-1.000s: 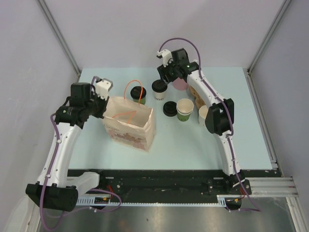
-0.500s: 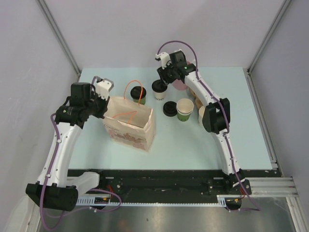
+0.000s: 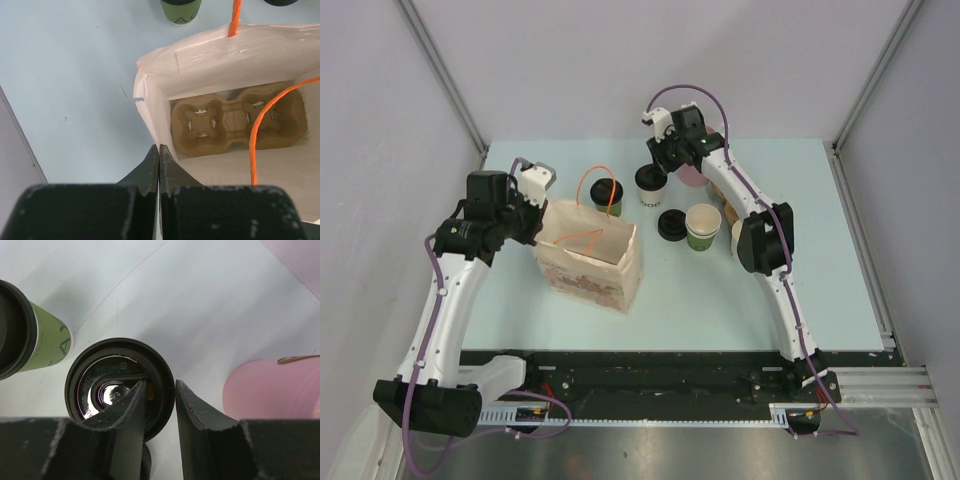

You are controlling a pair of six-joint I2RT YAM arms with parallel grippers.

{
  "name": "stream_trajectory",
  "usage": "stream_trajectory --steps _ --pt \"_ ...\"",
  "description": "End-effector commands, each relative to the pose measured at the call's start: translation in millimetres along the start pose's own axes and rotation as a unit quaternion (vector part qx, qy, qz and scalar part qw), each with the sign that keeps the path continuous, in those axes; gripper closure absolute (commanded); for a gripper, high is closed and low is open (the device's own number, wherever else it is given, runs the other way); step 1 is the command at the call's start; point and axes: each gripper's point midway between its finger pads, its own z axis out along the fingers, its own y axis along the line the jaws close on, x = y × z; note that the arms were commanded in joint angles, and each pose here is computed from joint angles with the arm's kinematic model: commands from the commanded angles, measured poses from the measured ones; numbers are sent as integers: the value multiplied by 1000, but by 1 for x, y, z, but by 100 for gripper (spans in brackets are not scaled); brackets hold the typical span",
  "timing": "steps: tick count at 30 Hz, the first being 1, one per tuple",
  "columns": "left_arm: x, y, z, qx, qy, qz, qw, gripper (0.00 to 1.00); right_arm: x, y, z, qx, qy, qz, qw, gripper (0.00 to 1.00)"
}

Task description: Pack the takeout coffee

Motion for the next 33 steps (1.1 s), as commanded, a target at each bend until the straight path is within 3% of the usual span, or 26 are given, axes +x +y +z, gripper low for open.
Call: stream_trajectory --steps 1,5,9,10,16,20,33 --pt "-6 -3 -7 9 -18 11 1000 100 -7 -5 2 5 -11 -11 1000 67" --pt "-7 -3 -7 8 -20 12 1000 100 -5 -2 0 -1 -6 -18 1000 77" --pt "-7 -5 -8 14 -22 10 1000 100 -5 5 -6 -2 1 -36 999 99" --pt "-6 -5 -7 15 -21 10 1000 100 -13 6 -15 4 -4 -41 999 100" --pt "-10 -15 -6 42 -30 1 999 100 -49 11 -51 45 -44 -42 997 100" --pt "-19 -25 -8 69 -47 -4 996 100 -95 14 -106 60 -107 -20 992 100" --pt "-32 -48 1 132 -61 6 989 100 -152 44 -245 98 -183 -3 978 100"
